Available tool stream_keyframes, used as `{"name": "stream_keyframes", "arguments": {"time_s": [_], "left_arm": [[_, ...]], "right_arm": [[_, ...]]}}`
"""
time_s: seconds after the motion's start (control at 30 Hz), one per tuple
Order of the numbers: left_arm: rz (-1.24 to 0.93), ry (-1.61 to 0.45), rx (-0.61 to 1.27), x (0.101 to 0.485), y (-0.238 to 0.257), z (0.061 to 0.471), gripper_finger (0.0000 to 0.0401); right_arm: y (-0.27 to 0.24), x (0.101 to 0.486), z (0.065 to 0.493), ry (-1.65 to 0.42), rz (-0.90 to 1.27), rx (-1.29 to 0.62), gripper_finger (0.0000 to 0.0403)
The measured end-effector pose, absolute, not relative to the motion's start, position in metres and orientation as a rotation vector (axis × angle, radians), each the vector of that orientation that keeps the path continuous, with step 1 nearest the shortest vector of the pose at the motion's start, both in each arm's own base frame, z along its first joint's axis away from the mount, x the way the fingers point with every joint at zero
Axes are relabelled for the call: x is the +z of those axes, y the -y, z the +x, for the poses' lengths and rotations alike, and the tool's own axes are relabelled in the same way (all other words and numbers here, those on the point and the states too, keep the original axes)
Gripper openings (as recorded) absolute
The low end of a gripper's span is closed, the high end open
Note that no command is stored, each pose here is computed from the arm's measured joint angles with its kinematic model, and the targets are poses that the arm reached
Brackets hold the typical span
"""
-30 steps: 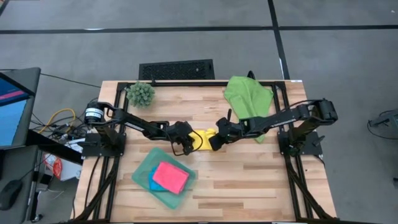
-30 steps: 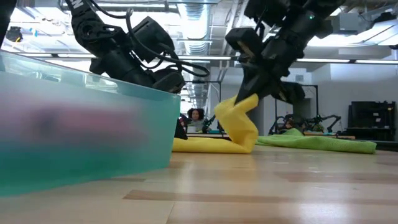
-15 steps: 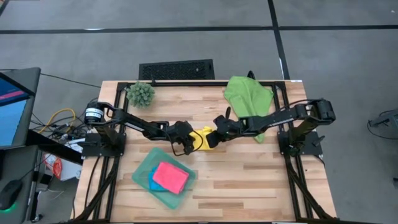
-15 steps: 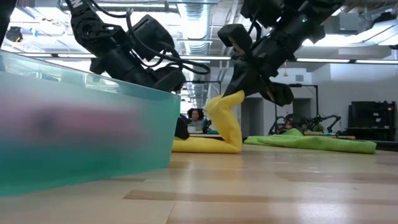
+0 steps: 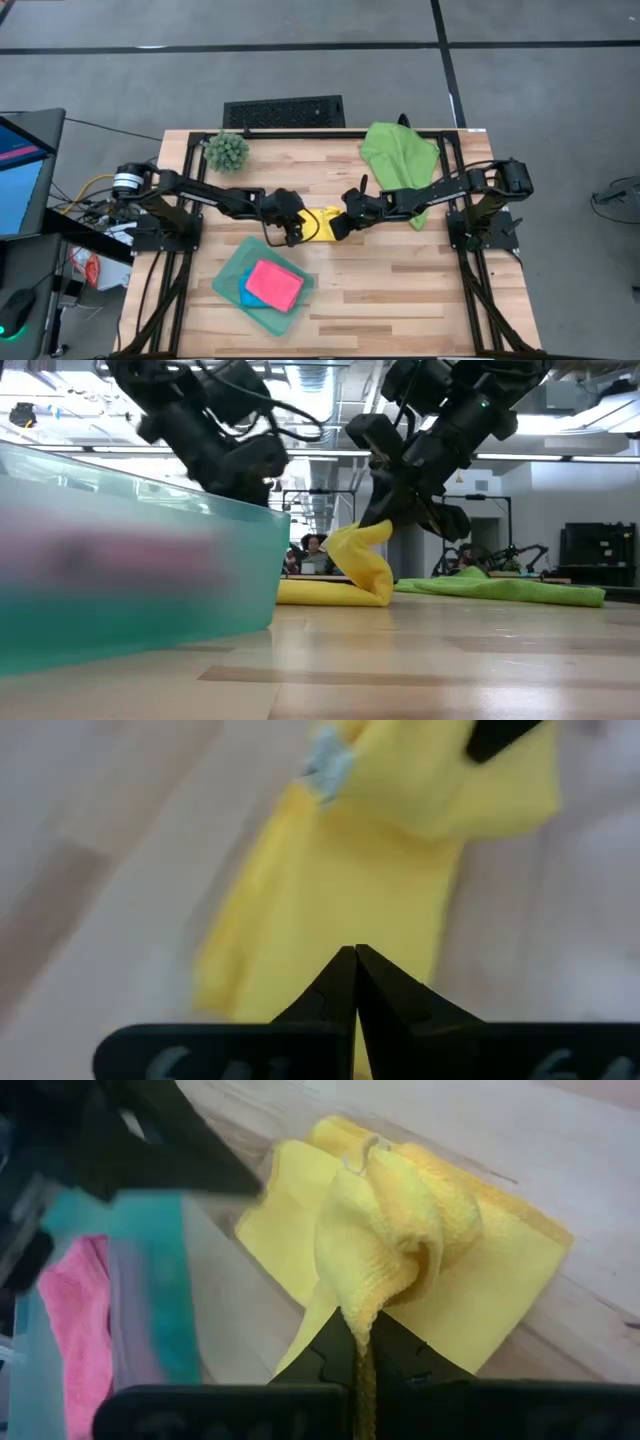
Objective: Fold microfiber towels
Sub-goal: Fold the yellow microfiber towel
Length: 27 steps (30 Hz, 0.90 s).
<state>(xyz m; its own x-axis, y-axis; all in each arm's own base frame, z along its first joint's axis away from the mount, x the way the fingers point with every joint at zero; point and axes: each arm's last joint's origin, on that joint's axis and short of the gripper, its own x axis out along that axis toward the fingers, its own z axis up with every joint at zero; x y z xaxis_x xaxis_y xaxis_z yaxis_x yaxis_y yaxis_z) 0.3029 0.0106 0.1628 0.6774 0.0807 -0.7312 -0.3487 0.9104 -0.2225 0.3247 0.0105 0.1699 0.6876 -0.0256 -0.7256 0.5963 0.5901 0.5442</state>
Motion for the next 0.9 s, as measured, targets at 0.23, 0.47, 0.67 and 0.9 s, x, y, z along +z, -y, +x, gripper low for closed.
{"name": "stream_keyframes", "arguments": {"time_s": [0.23, 0.47, 0.67, 0.9], "left_arm": [[-0.325, -0.856, 0.256, 0.143, -0.009, 0.287, 0.0000], [-0.341, -0.847, 0.250, 0.128, -0.009, 0.292, 0.0000], [-0.372, -0.834, 0.231, 0.110, -0.009, 0.304, 0.0000], [-0.421, -0.786, 0.225, 0.104, -0.009, 0.310, 0.0000]], "right_arm": [[-0.010, 0.169, 0.324, -0.745, 0.868, -0.405, 0.0031], [-0.010, 0.168, 0.323, -0.759, 0.865, -0.412, 0.0031], [-0.010, 0.168, 0.323, -0.760, 0.868, -0.412, 0.0031], [-0.011, 0.169, 0.324, -0.745, 0.871, -0.399, 0.0030]]}}
